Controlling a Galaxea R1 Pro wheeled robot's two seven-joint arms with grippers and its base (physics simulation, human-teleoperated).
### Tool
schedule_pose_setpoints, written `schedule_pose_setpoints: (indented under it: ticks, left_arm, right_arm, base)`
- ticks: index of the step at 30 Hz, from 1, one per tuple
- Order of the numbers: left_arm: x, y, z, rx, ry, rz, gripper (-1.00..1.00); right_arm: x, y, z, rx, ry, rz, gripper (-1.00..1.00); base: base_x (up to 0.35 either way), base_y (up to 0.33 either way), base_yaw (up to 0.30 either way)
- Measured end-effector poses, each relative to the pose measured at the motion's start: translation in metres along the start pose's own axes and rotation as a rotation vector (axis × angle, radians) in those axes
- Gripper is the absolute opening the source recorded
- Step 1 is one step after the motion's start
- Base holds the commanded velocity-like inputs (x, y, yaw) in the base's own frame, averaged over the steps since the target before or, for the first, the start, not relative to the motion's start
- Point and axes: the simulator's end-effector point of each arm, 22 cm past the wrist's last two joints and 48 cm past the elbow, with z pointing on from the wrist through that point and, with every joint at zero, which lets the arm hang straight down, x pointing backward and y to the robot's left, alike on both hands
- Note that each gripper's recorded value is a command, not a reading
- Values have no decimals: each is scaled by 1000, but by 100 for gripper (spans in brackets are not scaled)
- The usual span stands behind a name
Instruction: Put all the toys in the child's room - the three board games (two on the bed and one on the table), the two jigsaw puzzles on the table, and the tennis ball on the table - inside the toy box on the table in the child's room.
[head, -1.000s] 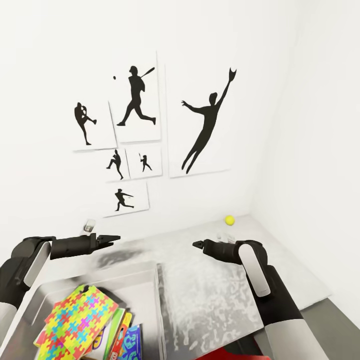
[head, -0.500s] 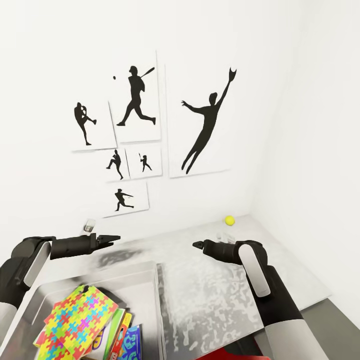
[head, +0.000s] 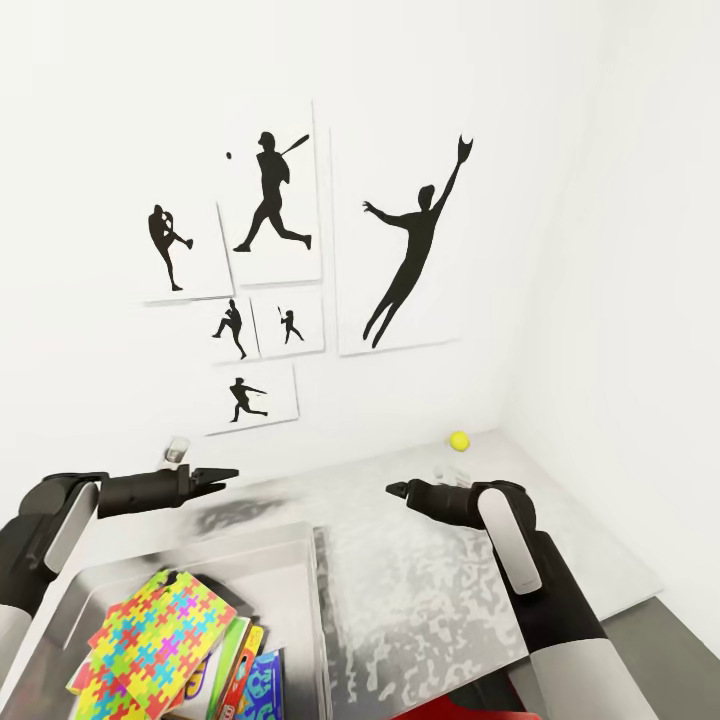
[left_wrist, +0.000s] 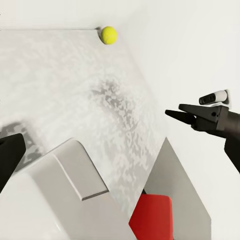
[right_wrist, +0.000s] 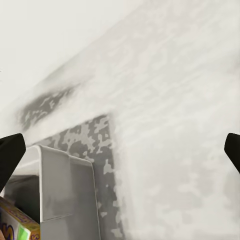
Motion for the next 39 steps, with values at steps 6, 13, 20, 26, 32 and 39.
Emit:
schedule_pose_setpoints:
  ticks: [6, 13, 20, 26, 32, 39]
  left_arm:
    - [-1, 0, -2, -3, -1, 2, 100]
    - [-1, 0, -1, -3, 0, 3, 100]
    - [-1, 0, -1, -4, 0, 4, 100]
    - [0, 0, 0, -6, 5, 5, 100]
    - [0, 1, 0, -7, 7, 6, 100]
    - [1, 0, 1, -5, 10, 6, 100]
  right_arm:
    - [-1, 5, -1, -28, -4, 2, 100]
    - [-25, 31, -20, -100, -77, -34, 100]
    - [-39, 42, -33, -119, -124, -61, 100]
    - [-41, 43, -36, -119, -133, -69, 100]
    - [-43, 44, -36, -119, -141, -68, 100]
    - [-50, 50, -45, -126, -185, -78, 100]
  base:
    - [0, 0, 0]
    - [0, 0, 0]
    - [0, 0, 0]
    - [0, 0, 0]
    - [0, 0, 0]
    - [0, 0, 0]
